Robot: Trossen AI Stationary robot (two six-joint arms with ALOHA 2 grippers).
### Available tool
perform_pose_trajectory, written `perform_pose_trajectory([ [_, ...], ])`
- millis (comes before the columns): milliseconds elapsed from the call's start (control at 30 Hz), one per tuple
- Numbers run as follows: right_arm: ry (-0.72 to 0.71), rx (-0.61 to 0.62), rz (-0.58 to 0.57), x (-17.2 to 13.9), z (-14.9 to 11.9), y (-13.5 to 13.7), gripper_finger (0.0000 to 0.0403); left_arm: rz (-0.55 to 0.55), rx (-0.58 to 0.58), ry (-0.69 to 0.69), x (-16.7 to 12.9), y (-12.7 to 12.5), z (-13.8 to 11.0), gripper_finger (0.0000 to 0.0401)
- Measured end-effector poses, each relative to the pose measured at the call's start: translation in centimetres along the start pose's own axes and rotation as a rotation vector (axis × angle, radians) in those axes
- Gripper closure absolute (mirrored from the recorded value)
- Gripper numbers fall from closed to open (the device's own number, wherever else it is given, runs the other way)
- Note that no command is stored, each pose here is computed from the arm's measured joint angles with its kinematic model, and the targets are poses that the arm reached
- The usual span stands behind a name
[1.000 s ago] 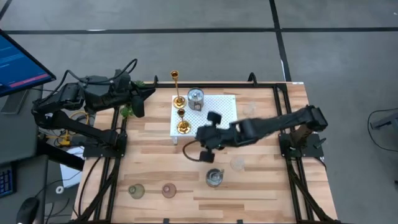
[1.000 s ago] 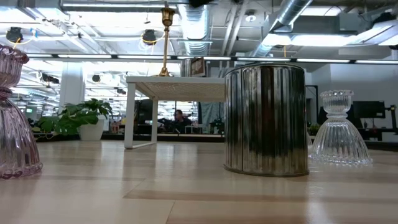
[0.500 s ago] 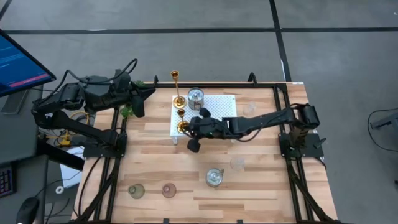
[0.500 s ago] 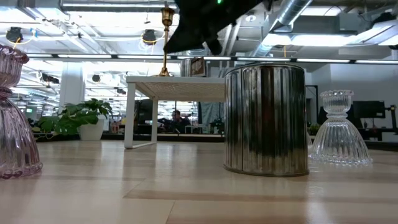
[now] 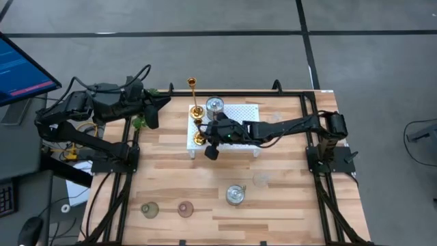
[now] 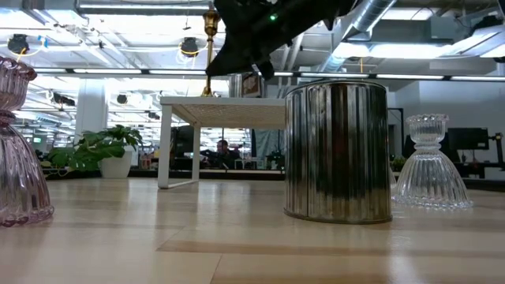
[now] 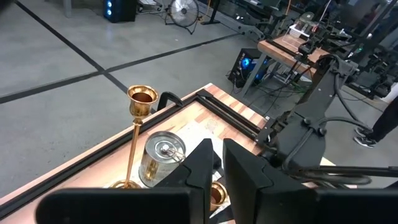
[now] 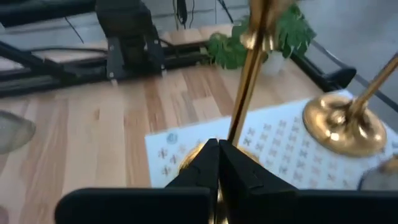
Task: Pick & Place candle stick holders
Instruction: Put the gold candle holder on the shelf
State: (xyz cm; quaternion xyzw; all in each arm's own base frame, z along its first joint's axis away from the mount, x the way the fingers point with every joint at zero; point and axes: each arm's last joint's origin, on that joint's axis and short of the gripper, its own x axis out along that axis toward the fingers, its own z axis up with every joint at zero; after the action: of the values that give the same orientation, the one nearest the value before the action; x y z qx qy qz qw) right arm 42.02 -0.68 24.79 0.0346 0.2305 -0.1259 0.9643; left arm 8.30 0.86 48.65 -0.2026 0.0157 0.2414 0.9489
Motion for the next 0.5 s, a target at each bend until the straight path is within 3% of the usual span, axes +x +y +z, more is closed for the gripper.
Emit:
perform_pose_trajectory([
  [500, -0.036, 0.025, 0.012, 0.7, 0.5, -2.0, 0.0403, 0.000, 0.000, 0.000, 0.0, 0.0, 0.0, 0.0364],
])
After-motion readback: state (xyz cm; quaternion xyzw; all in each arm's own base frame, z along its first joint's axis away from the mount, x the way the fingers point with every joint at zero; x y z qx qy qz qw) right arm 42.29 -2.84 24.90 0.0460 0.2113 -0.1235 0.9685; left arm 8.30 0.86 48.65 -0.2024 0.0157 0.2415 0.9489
